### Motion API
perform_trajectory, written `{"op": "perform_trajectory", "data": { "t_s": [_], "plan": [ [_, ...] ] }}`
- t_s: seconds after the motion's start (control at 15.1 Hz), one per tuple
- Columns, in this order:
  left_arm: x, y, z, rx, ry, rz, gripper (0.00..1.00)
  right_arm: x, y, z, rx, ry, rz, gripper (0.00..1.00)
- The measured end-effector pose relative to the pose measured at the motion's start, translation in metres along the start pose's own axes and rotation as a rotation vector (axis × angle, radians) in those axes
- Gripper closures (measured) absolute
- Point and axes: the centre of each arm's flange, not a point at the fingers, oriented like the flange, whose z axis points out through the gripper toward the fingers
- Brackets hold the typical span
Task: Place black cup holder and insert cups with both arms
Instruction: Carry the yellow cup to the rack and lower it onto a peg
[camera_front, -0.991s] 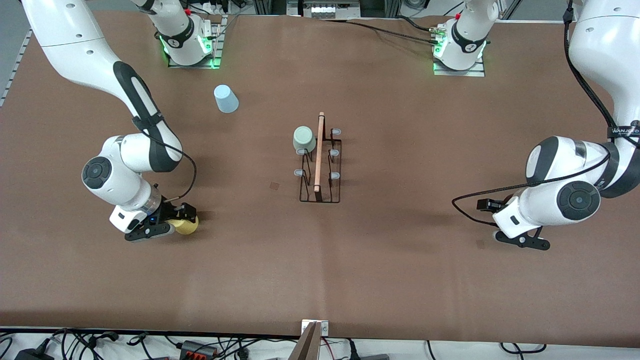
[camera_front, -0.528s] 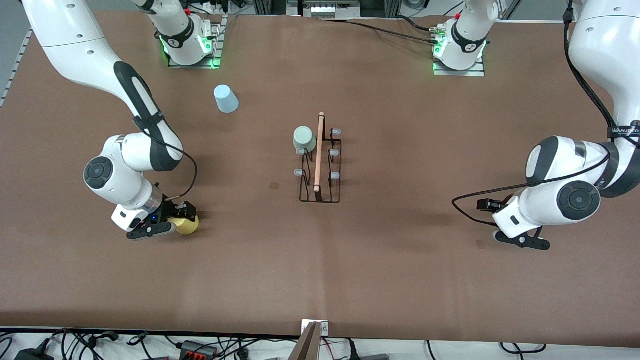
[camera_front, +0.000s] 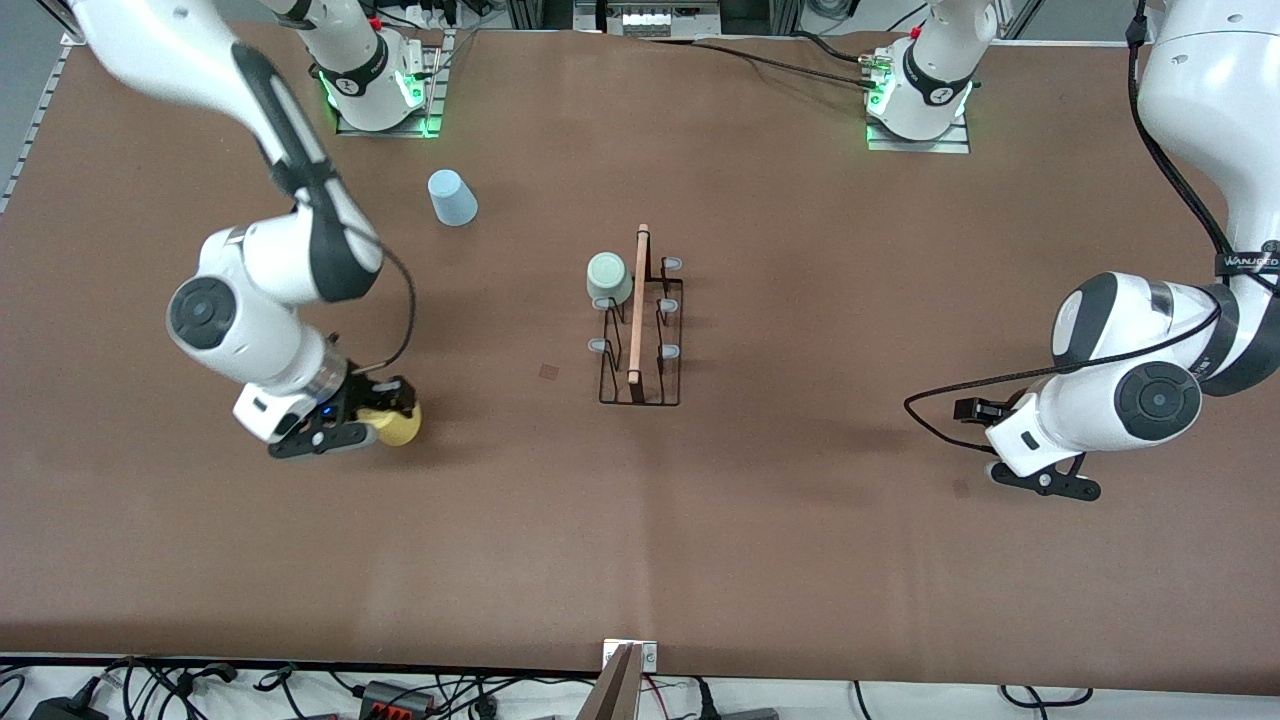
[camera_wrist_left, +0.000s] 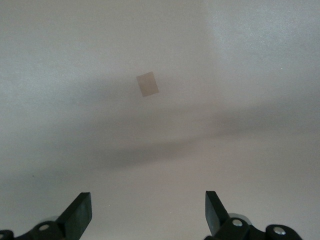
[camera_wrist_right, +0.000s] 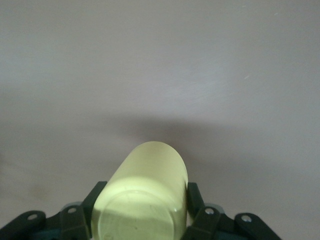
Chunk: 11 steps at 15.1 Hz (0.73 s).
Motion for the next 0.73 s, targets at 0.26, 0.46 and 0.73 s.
{"op": "perform_trajectory", "data": {
  "t_s": [0.26,0.46,0.73],
  "plan": [
    [0.0,0.0,0.0,0.0,0.0,0.0,0.0,-0.034,-0.148,-0.035,-0.009,0.015,0.222,0.31],
    [0.0,0.0,0.0,0.0,0.0,0.0,0.0,-0.053,-0.213,-0.05,0.022,0.036,0.352,0.31],
    [0.0,0.0,0.0,0.0,0.001,-0.001,0.0,-0.066,-0.244,-0.044,0.04,0.025,0.401,0.31]
  ]
}}
